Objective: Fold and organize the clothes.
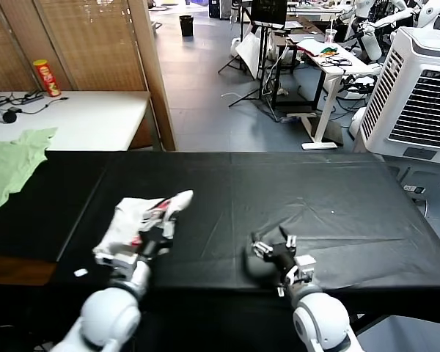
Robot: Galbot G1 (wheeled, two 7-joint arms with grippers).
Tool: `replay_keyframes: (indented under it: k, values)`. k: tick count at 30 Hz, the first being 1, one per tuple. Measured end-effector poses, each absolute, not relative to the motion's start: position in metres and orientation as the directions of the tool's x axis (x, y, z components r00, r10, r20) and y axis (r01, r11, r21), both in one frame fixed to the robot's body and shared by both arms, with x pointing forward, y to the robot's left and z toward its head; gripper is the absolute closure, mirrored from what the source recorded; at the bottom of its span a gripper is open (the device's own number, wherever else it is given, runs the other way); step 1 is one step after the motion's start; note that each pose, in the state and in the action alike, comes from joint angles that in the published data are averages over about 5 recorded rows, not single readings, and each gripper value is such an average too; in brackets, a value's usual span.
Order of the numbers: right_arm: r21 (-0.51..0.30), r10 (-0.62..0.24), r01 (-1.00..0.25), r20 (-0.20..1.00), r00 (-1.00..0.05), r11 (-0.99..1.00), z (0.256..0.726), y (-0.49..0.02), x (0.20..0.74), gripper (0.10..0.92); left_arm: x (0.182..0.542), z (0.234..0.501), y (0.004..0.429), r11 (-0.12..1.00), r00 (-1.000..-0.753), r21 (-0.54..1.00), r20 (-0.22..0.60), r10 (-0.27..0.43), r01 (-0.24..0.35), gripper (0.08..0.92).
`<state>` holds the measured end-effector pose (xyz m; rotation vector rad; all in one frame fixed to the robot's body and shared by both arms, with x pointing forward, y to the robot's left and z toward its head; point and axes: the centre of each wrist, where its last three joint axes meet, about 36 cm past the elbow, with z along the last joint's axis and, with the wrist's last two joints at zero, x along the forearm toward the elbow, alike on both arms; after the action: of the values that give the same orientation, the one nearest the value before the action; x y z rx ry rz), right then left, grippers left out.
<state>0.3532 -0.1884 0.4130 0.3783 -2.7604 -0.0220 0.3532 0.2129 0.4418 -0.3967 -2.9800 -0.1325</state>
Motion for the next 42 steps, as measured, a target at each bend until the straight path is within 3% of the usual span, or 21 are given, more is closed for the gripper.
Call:
replay_keyframes:
  k: [7,11,21,26,34,39,42]
  values:
    - [0.157,-0.357,-0.321,0.39,-0.849,0.934,0.416,-0.181,0.352,0.224,0.355,0.441,0.203,0.924,-0.921,0.022,0.084,0.38,0.383,0.367]
    - [0.218,-0.388,-0.324,0.401,-0.83,0.92,0.418,-0.174,0.36,0.224,0.355,0.448,0.207,0.915,-0.914,0.001,0.053,0.402,0.403,0.226]
    - [0.357,-0.433,-0.297,0.402,-0.807,0.885,0.415,-0.149,0.399,0.224,0.349,0.45,0.229,0.94,-0.939,0.029,0.051,0.339,0.341,0.201]
    - [0.388,-0.441,-0.285,0.409,-0.799,0.876,0.41,-0.136,0.418,0.247,0.343,0.447,0.237,0.949,-0.949,0.032,0.06,0.311,0.313,0.201]
    - [0.411,-0.452,-0.28,0.42,-0.787,0.868,0.404,-0.11,0.444,0.466,0.332,0.45,0.25,0.962,-0.961,0.033,0.057,0.269,0.271,0.201]
    - [0.42,-0.461,-0.281,0.427,-0.778,0.863,0.4,-0.101,0.453,0.727,0.324,0.451,0.258,0.97,-0.97,0.032,0.05,0.238,0.24,0.201]
    - [0.422,-0.46,-0.278,0.43,-0.777,0.863,0.398,-0.1,0.456,0.84,0.319,0.452,0.263,0.975,-0.975,0.03,0.045,0.218,0.22,0.201]
